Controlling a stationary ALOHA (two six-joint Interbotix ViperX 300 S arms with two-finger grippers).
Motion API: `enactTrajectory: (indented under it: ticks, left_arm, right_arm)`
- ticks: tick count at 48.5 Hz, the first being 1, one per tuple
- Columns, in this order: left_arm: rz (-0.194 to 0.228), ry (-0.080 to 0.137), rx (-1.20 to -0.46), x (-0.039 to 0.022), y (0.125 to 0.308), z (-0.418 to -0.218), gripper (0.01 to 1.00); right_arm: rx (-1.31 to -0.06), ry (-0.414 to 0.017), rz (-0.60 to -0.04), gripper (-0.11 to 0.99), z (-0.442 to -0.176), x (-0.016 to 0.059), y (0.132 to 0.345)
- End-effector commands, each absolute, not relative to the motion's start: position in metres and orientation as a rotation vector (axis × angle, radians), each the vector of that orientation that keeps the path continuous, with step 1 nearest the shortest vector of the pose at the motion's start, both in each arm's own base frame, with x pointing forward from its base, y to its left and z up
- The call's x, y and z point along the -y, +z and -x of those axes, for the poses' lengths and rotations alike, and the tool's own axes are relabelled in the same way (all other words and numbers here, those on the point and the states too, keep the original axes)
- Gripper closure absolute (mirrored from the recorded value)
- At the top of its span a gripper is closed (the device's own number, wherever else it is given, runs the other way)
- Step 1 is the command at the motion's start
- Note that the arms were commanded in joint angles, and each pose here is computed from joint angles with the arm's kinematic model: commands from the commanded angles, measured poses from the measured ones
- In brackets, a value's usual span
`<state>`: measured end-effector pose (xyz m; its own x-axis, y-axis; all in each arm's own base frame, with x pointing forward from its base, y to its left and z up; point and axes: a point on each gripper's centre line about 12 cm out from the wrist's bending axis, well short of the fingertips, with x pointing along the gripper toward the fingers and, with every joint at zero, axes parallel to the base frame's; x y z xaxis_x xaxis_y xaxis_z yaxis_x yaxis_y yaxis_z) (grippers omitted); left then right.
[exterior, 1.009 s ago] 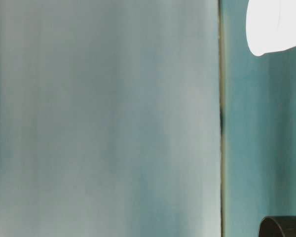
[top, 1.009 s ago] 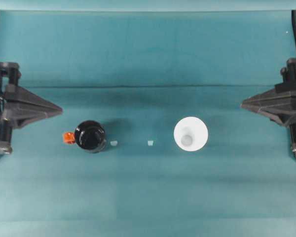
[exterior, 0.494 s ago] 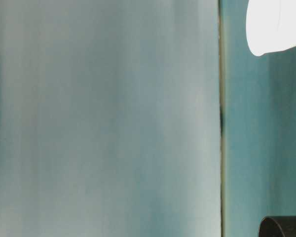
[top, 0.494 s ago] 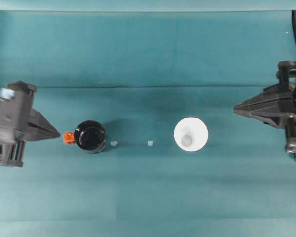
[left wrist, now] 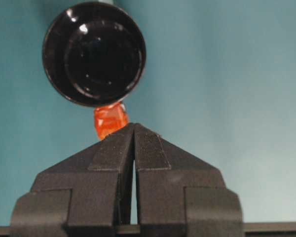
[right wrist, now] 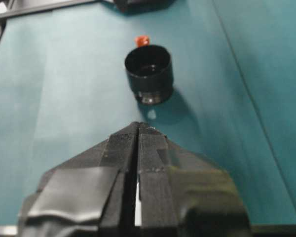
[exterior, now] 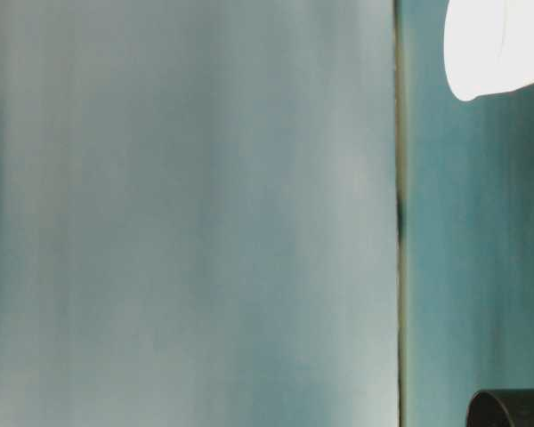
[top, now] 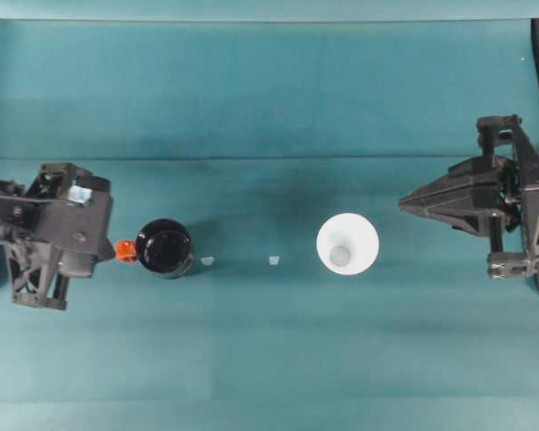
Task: Put the paper cup into the moved red handle cup holder.
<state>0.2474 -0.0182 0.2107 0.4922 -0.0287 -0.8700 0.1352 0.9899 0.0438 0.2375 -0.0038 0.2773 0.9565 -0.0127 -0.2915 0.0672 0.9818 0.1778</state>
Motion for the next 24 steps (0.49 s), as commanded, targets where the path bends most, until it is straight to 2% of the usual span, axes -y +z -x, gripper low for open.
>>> enactTrajectory:
  ticks: [1,14,24]
  left_arm:
    - [-0.118,-0.103,-1.026,0.0192,0.219,-0.253,0.981]
    - [-0.12,-0.098,-1.049,0.0171,0.21,-0.249,0.981]
    - [-0.105,-0.074,-1.044,0.0106,0.209,-0.249,0.981]
  right_arm:
    - [-0.261,-0.046,-0.211,0.98,-0.242,0.005,0.289]
    - [-0.267,-0.048,-0.225,0.98,-0.242,0.005,0.289]
    - [-0.263,-0.056,-0.226,0.98,-0.243,0.0072,0.291]
